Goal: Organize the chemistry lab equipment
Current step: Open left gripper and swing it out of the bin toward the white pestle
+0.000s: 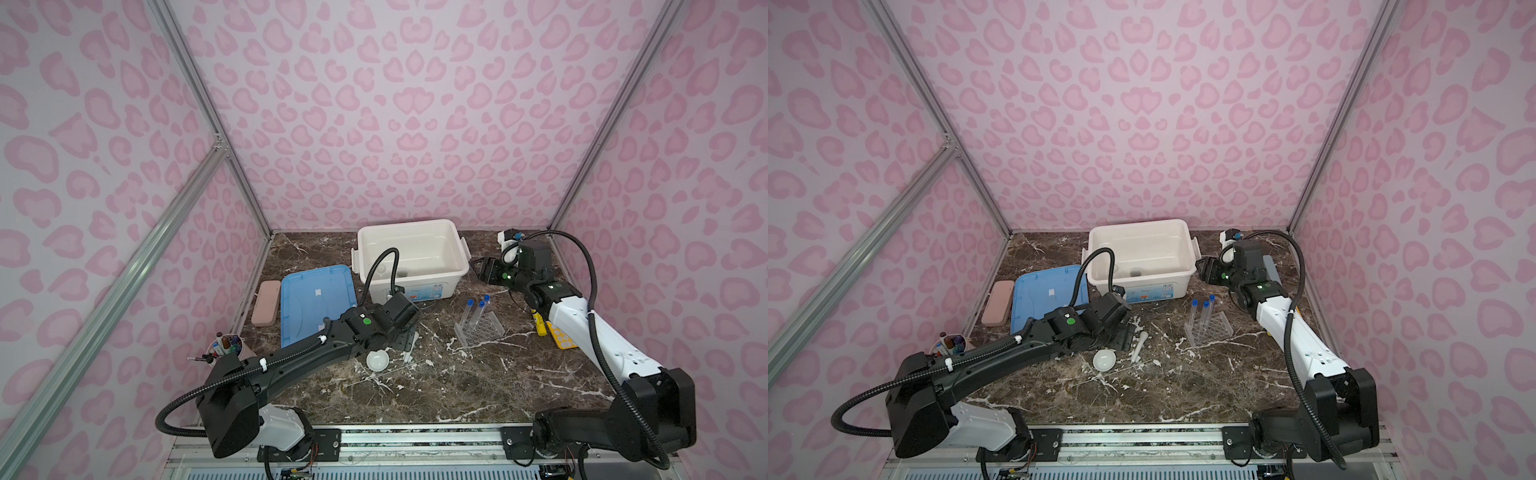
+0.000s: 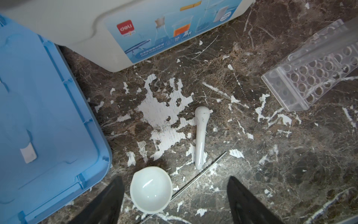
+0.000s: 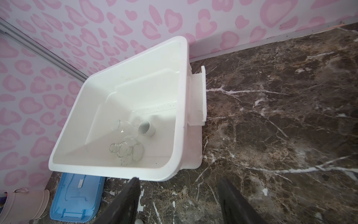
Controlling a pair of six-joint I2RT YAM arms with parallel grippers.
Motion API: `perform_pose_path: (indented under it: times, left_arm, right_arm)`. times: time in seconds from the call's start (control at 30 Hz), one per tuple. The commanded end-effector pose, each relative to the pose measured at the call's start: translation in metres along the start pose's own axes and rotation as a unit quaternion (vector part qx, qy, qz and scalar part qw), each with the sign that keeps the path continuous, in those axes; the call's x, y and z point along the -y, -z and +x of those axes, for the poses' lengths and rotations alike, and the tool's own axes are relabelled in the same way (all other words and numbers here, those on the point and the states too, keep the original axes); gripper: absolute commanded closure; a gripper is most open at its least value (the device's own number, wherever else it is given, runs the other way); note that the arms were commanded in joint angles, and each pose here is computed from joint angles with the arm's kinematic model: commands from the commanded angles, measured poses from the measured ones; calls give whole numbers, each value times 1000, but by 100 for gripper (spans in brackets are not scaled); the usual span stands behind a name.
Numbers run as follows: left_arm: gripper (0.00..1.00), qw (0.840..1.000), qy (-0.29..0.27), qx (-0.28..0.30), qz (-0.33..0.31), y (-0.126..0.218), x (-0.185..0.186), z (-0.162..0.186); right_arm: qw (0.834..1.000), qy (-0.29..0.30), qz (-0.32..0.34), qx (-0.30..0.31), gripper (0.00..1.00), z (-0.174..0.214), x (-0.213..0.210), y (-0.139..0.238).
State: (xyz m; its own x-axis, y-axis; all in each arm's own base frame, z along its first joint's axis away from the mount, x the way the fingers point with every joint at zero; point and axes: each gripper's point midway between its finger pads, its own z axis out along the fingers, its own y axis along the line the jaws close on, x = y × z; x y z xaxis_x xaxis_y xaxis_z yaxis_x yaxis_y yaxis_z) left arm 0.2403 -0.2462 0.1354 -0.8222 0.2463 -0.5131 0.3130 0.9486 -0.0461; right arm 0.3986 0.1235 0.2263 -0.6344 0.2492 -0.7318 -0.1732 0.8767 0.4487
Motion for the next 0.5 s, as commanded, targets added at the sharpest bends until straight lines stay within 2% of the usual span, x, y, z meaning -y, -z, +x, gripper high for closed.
perform_pose_path:
  times: [0.0,0.33,0.47]
  left_arm:
    - [14,999,28,-1,18,-9,11,3]
    - [16,999,17,-32,34,-43,29,17]
    - [21,998,3,-54,34,-57,33,25]
  right_arm:
    - [1000,0,5,3,34,0,3,1]
    - [1000,-5,8,2,34,0,7,1]
    - [1000,-6,8,2,34,0,7,2]
